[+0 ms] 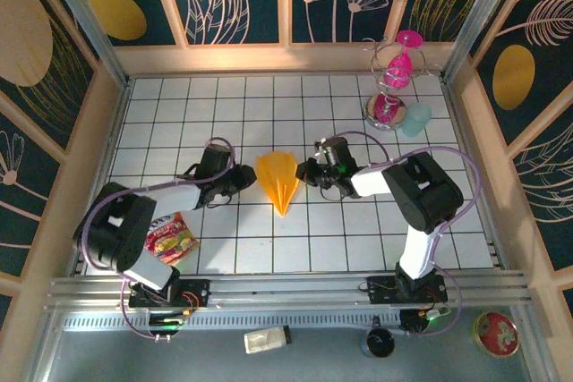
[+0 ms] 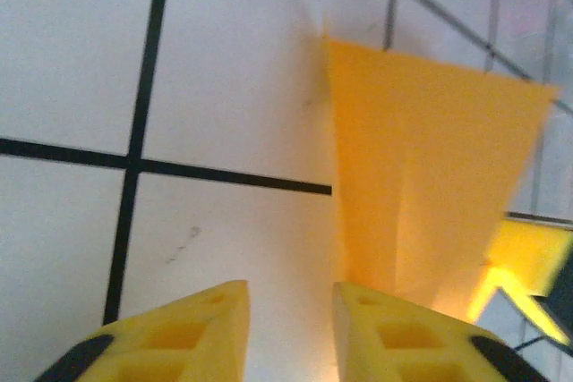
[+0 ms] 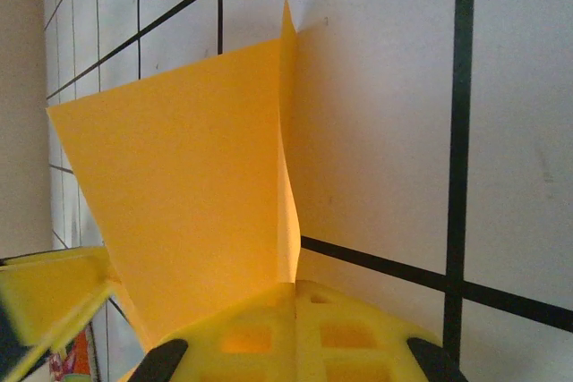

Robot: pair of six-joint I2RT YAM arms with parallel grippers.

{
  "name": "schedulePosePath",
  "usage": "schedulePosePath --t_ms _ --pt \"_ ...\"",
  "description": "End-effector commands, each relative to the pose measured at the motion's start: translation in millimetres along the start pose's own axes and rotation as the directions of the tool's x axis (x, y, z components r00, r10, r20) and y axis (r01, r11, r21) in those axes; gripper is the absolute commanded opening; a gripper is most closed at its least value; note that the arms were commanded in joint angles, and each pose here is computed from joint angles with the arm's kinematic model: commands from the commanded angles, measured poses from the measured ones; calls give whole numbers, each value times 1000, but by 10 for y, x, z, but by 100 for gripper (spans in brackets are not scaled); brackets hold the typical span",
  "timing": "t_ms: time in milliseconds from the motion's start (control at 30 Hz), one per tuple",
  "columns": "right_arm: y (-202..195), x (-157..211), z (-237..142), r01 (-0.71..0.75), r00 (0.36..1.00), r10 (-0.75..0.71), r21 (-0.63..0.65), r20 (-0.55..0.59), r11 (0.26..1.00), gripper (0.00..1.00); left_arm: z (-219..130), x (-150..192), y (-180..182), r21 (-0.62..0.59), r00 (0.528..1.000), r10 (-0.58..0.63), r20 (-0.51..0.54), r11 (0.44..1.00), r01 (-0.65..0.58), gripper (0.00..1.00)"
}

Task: Fold a paper plane with a square sheet of paper (pick it up from the middle)
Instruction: Turn over a paper plane at the top-center of the table.

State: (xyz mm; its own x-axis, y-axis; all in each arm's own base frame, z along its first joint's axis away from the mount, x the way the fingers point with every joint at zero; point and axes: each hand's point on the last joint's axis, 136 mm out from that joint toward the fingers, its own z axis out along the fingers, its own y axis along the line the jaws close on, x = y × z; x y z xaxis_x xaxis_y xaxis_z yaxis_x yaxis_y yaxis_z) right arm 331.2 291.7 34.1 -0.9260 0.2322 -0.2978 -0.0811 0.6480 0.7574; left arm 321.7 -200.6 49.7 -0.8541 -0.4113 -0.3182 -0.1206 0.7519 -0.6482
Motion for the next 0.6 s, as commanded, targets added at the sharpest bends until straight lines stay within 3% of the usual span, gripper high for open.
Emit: schedulePosePath --t_ms 0,233,567 --pt "82 -30 -17 5 1000 -5 -26 -5 1000 0 -165 -28 -195 60 1000 10 14 998 -11 34" --pt "146 -24 3 14 1000 -15 -40 -11 999 0 -231 202 -469 210 998 6 -61 978 7 36" --pt "141 -19 18 12 1000 -13 -35 -13 999 0 27 475 -493 181 988 46 -147 983 -18 37"
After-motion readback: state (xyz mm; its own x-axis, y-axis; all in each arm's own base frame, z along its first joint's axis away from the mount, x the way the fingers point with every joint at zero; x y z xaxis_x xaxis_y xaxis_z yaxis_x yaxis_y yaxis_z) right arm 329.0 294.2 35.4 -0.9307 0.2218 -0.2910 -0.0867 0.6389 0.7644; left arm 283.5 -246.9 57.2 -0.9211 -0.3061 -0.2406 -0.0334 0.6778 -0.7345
